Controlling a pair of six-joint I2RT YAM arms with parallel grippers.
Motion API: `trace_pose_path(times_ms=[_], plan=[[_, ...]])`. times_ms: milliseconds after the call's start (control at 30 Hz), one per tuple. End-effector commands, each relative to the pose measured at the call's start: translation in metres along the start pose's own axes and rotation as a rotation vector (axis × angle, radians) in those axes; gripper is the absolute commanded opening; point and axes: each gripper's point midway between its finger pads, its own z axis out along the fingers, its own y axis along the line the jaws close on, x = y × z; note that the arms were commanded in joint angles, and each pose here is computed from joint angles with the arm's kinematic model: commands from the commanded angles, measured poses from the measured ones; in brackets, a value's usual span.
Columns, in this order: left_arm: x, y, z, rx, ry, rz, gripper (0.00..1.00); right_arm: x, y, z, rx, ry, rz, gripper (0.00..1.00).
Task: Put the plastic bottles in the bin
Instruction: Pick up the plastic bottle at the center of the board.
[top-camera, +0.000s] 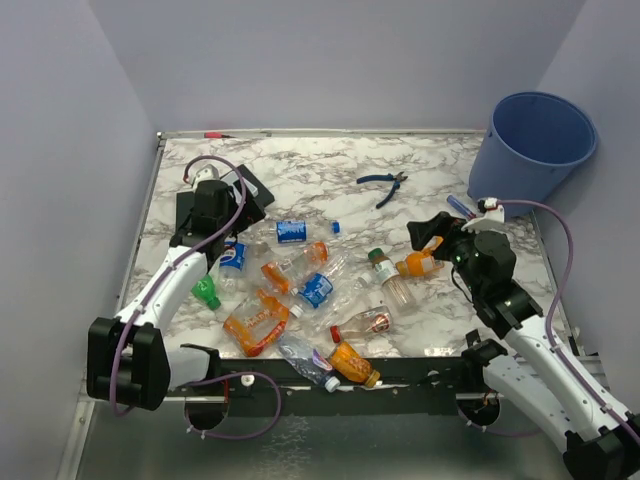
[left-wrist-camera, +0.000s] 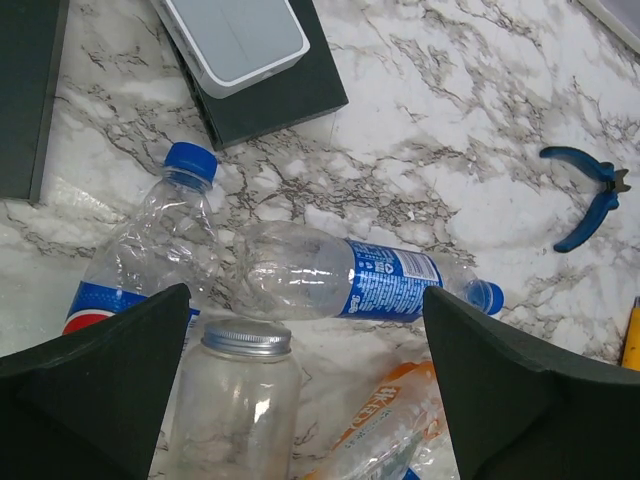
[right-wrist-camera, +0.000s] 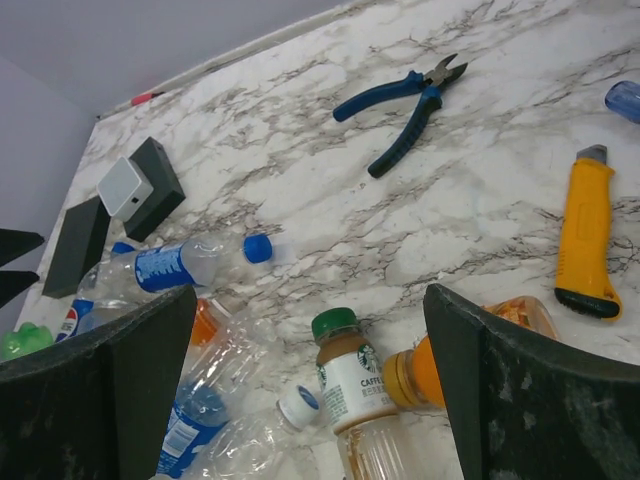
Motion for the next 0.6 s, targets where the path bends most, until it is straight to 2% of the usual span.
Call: trace_pose_path(times_ms=[0,233,400,567], plan=[[0.001,-0.012,-0.013,0.078,-0.011,0.011,0.99,0.013,-0.008,0.001,0.033,0.059,-0.058,1.0],[-0.008,-0.028,-0.037,0.141,-0.056,0.145,0.99,0.01,-0.007,0.001,0.038,0.091,-0.111,1.0],[-0.011,-0.044,-0.056,0.105,-0.102,0.323,0.99,0.032,-0.013,0.011,0.071,0.21,-0.141,0.97],[-0.006,-0.044,-0.061,0.117,-0.135,0.308,0.99,0.05,-0.019,0.022,0.144,0.316,-0.169,0.95]])
